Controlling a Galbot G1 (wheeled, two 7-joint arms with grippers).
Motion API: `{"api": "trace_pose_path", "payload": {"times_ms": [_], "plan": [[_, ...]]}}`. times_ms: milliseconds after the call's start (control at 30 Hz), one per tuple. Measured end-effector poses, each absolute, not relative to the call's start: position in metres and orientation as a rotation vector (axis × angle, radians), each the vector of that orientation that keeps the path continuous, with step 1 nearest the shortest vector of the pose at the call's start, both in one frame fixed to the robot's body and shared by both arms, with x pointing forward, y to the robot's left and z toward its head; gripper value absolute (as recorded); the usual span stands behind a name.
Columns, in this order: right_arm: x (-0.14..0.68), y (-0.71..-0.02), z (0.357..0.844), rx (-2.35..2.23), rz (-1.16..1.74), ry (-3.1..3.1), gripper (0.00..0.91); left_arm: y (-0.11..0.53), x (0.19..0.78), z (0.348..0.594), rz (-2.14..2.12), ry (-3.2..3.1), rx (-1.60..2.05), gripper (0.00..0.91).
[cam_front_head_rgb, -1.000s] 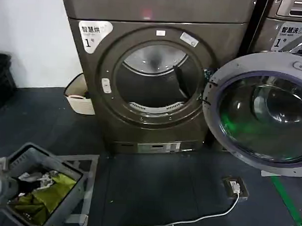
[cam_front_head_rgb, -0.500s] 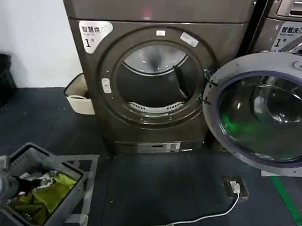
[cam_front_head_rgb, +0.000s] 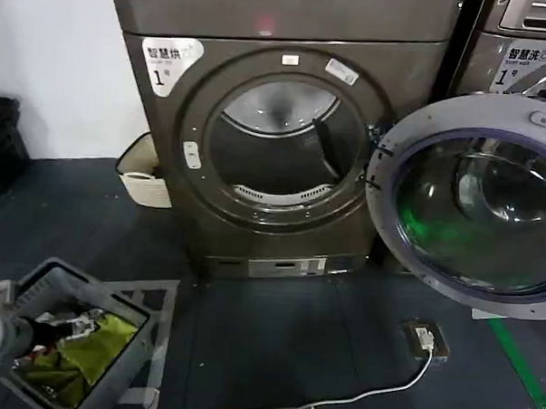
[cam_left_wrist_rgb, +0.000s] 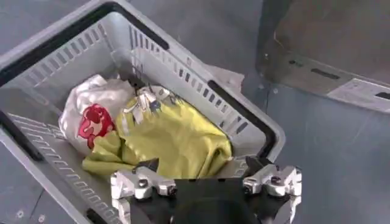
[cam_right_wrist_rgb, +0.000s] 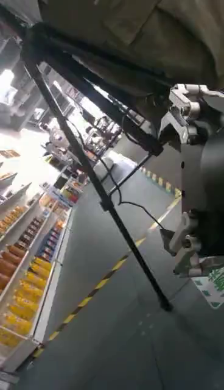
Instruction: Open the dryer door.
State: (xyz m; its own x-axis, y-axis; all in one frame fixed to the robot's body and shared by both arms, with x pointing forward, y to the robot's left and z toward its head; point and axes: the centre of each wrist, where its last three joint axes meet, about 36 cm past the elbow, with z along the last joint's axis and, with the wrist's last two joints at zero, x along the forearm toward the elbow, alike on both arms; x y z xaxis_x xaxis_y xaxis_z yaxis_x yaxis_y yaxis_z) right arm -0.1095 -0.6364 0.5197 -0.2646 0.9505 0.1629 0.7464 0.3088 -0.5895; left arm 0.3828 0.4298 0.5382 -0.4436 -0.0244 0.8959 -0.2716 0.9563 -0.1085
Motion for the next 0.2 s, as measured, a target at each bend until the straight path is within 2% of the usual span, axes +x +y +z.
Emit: {"api": "trace_pose_path", "payload": {"times_ms": [200], "plan": [[-0.1096,-0.6365,0.5195,-1.499,0.55,-2.093,0.907,0.4303,0.3832,0.5383,0.285,-2.016,0.211,0.907]]}}
